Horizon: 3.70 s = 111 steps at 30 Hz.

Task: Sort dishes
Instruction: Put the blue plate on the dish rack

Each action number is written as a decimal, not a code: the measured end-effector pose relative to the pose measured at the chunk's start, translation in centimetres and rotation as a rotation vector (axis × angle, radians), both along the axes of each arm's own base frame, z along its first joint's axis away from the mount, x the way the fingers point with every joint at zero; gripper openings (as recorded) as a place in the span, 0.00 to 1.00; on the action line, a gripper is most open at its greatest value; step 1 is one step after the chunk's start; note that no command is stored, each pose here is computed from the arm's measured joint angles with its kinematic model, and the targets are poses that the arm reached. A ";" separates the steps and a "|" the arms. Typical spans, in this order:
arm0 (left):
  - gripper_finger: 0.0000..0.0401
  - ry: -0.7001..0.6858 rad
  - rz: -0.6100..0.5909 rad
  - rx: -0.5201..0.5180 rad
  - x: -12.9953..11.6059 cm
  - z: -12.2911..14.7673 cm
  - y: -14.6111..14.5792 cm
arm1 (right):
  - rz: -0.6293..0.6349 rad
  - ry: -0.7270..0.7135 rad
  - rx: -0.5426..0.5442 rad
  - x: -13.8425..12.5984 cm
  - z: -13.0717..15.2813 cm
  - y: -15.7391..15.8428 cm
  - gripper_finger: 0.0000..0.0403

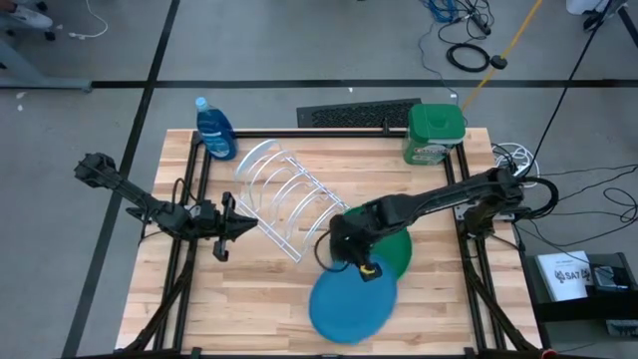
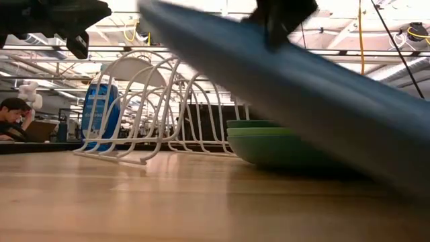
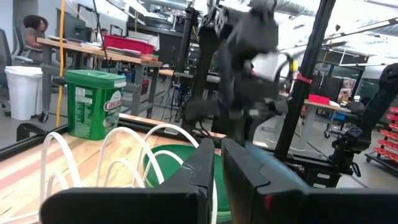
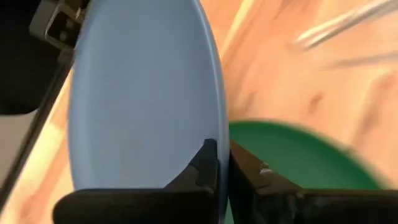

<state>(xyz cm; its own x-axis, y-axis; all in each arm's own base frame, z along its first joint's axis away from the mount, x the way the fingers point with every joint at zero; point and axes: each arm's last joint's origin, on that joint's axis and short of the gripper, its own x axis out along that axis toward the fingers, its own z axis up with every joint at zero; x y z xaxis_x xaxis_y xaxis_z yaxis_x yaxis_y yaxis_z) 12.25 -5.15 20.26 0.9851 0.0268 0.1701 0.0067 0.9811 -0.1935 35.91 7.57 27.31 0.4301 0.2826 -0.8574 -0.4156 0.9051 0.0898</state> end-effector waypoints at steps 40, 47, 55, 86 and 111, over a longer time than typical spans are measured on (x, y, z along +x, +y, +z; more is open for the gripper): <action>0.08 -0.586 -0.227 0.157 -2.2 4.7 0.0 | -0.078 -1.015 -0.980 1.1 19.3 -9.3 0.02; 0.08 -0.675 -0.188 0.185 -2.8 5.3 0.3 | -0.075 -1.013 -0.986 1.9 18.6 -12.7 0.02; 0.08 -0.744 -0.149 0.192 -3.3 5.7 0.6 | -0.052 -1.013 -0.915 1.7 17.9 -16.4 0.01; 0.08 -0.696 -0.075 0.170 -3.1 5.6 0.7 | 0.051 -0.745 -0.664 7.8 14.5 -22.1 0.01; 0.08 -0.662 -0.053 0.166 -2.9 5.5 0.7 | 0.070 -0.620 -0.617 11.1 9.7 -20.8 0.17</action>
<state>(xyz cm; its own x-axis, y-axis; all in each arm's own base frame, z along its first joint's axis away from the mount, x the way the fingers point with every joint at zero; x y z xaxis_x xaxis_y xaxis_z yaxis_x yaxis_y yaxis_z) 9.36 -4.41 25.71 0.6716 -0.0970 0.7345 0.1209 0.9925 0.0205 46.99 -13.19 37.02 0.8682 -0.1114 -0.4835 -0.2835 0.6884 -0.6676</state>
